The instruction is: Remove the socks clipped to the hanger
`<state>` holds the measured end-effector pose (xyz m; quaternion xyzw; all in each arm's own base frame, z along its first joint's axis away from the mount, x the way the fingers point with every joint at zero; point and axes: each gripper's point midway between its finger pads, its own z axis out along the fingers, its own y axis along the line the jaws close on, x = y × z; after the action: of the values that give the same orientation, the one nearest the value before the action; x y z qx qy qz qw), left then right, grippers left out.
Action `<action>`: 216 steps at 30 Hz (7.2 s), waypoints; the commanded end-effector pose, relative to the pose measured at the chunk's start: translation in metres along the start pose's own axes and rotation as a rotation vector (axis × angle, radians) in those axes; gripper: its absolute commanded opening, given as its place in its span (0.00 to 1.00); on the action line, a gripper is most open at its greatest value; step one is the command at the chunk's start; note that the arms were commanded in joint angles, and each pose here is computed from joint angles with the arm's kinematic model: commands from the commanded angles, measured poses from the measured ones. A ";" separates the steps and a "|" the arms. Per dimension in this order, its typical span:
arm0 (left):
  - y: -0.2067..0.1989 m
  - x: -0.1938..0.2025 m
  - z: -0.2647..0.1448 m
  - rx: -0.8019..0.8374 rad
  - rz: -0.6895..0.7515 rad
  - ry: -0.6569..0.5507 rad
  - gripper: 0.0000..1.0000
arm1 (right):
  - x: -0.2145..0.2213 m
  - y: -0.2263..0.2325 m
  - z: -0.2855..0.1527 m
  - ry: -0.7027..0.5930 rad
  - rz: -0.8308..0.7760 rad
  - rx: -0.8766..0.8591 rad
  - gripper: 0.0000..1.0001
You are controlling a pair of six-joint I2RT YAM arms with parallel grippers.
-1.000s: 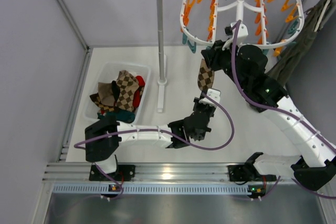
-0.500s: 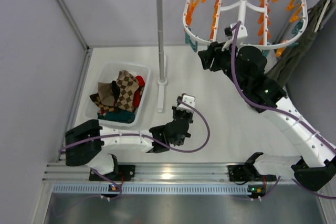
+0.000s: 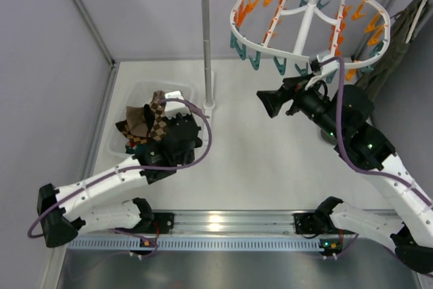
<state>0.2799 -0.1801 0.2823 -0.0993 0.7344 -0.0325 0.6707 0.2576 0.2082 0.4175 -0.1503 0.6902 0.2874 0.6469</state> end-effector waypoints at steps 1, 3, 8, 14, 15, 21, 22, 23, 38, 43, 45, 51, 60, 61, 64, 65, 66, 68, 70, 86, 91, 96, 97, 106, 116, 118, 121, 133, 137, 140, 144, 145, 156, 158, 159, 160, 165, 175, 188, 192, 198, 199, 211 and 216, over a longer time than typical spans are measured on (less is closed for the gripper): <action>0.037 -0.026 0.002 -0.077 -0.045 0.016 0.00 | -0.004 0.014 -0.022 -0.007 -0.007 -0.093 0.99; 0.055 -0.033 0.015 -0.123 -0.044 0.029 0.00 | -0.006 0.018 -0.036 -0.018 -0.017 -0.119 0.99; 0.089 -0.057 0.060 -0.208 -0.060 0.065 0.00 | -0.004 0.017 -0.069 -0.050 -0.023 -0.133 0.99; 0.120 -0.028 0.120 -0.279 -0.068 0.195 0.00 | -0.005 0.021 -0.103 -0.096 -0.012 -0.164 0.99; 0.125 -0.008 0.131 -0.309 -0.061 0.240 0.00 | 0.000 0.020 -0.105 -0.091 -0.007 -0.165 0.99; 0.145 0.107 0.170 -0.404 -0.047 0.491 0.00 | 0.020 0.012 -0.115 -0.092 0.001 -0.142 1.00; 0.148 0.124 0.171 -0.422 -0.048 0.523 0.00 | 0.023 0.010 -0.117 -0.093 0.002 -0.138 0.99; 0.154 0.138 0.173 -0.444 -0.058 0.552 0.00 | 0.024 0.009 -0.118 -0.094 0.001 -0.132 0.99; 0.204 0.175 0.156 -0.643 -0.258 0.494 0.00 | 0.043 -0.004 -0.129 -0.089 -0.002 -0.082 0.99; 0.199 0.155 0.162 -0.635 -0.321 0.437 0.00 | 0.044 -0.005 -0.129 -0.082 -0.007 -0.079 0.99; 0.198 0.155 0.164 -0.639 -0.338 0.432 0.00 | 0.046 -0.005 -0.128 -0.074 -0.007 -0.079 0.99; 0.203 0.179 0.176 -0.666 -0.404 0.485 0.00 | 0.049 -0.006 -0.129 -0.066 -0.008 -0.075 0.99; 0.206 0.212 0.189 -0.706 -0.499 0.528 0.00 | 0.059 -0.010 -0.125 -0.031 -0.021 -0.060 0.99; 0.208 0.220 0.191 -0.714 -0.509 0.551 0.00 | 0.059 -0.010 -0.125 -0.030 -0.019 -0.059 0.99; 0.213 0.223 0.198 -0.736 -0.553 0.545 0.00 | 0.058 -0.010 -0.125 -0.030 -0.021 -0.059 1.00; 0.213 0.221 0.200 -0.743 -0.574 0.531 0.00 | 0.058 -0.010 -0.125 -0.030 -0.021 -0.057 0.99; 0.213 0.222 0.198 -0.752 -0.584 0.528 0.00 | 0.059 -0.010 -0.125 -0.027 -0.021 -0.056 0.99; 0.213 0.221 0.196 -0.772 -0.632 0.506 0.00 | 0.060 -0.011 -0.125 -0.025 -0.022 -0.051 0.99; 0.214 0.222 0.194 -0.784 -0.658 0.500 0.00 | 0.061 -0.011 -0.123 -0.022 -0.022 -0.052 0.99; 0.212 0.207 0.200 -0.800 -0.732 0.433 0.34 | 0.072 -0.015 -0.124 0.002 -0.019 -0.041 0.99; 0.207 0.175 0.196 -0.742 -0.718 0.393 0.71 | 0.070 -0.012 -0.123 0.000 -0.013 -0.050 0.99; 0.197 0.147 0.196 -0.683 -0.705 0.355 0.88 | 0.067 -0.012 -0.120 -0.004 -0.012 -0.047 0.99; 0.196 0.143 0.196 -0.675 -0.702 0.349 0.92 | 0.067 -0.012 -0.120 -0.004 -0.012 -0.049 0.99; 0.182 0.101 0.195 -0.571 -0.694 0.314 0.98 | 0.070 -0.013 -0.120 0.006 -0.012 -0.042 0.99; 0.156 0.054 0.187 -0.396 -0.660 0.308 0.99 | 0.073 -0.014 -0.115 0.019 -0.013 -0.039 1.00; 0.155 0.046 0.177 -0.373 -0.649 0.295 0.99 | 0.073 -0.014 -0.114 0.021 -0.015 -0.038 0.99; 0.158 0.035 0.163 -0.357 -0.636 0.267 0.99 | 0.074 -0.014 -0.113 0.024 -0.017 -0.037 1.00; 0.147 0.043 0.145 -0.221 -0.423 0.379 0.98 | 0.072 -0.023 -0.115 0.018 -0.013 0.012 1.00; 0.124 0.028 0.121 -0.061 -0.295 0.446 0.99 | 0.083 -0.061 -0.108 0.039 -0.010 0.227 0.99; 0.119 0.015 0.092 0.014 -0.228 0.457 0.99 | 0.093 -0.086 -0.105 0.052 -0.007 0.368 0.99; 0.122 -0.010 0.050 0.082 -0.153 0.402 0.99 | 0.095 -0.109 -0.113 0.060 -0.013 0.513 0.99; 0.122 -0.013 0.040 0.096 -0.139 0.394 0.99 | 0.095 -0.111 -0.115 0.062 -0.016 0.529 0.99; 0.125 -0.073 -0.065 0.280 0.033 0.122 0.98 | 0.108 -0.114 -0.147 0.111 -0.038 0.532 0.99; 0.124 -0.078 -0.077 0.308 0.049 0.093 0.98 | 0.110 -0.113 -0.152 0.138 -0.046 0.526 1.00; 0.125 -0.079 -0.085 0.313 0.053 0.083 0.99 | 0.109 -0.112 -0.155 0.140 -0.045 0.519 0.99; 0.126 -0.080 -0.089 0.311 0.053 0.077 0.99 | 0.108 -0.111 -0.160 0.147 -0.047 0.517 0.99; 0.131 -0.084 -0.110 0.315 0.053 0.030 0.99 | 0.096 -0.111 -0.178 0.099 -0.041 0.511 1.00; 0.135 -0.072 -0.111 0.310 0.059 0.038 0.98 | 0.084 -0.113 -0.195 0.089 -0.076 0.526 0.99; 0.132 -0.060 -0.103 0.325 0.070 0.078 0.98 | 0.074 -0.123 -0.205 0.108 -0.140 0.584 0.99; 0.130 -0.056 -0.097 0.323 0.067 0.095 0.99 | 0.073 -0.123 -0.206 0.097 -0.132 0.586 0.99; 0.131 -0.055 -0.094 0.314 0.066 0.104 0.99 | 0.074 -0.123 -0.204 0.094 -0.124 0.585 1.00; 0.131 -0.056 -0.095 0.311 0.066 0.099 0.99 | 0.074 -0.122 -0.203 0.092 -0.122 0.583 1.00; 0.135 -0.060 -0.094 0.285 0.057 0.091 0.99 | 0.071 -0.121 -0.202 0.071 -0.113 0.580 0.99; 0.136 -0.061 -0.093 0.273 0.051 0.086 0.98 | 0.073 -0.123 -0.200 0.063 -0.107 0.589 0.99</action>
<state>0.1744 -0.0446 0.3197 0.0186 0.7605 -0.1226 0.6374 0.1573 0.0093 0.3132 -0.0190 0.7644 0.0392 0.6432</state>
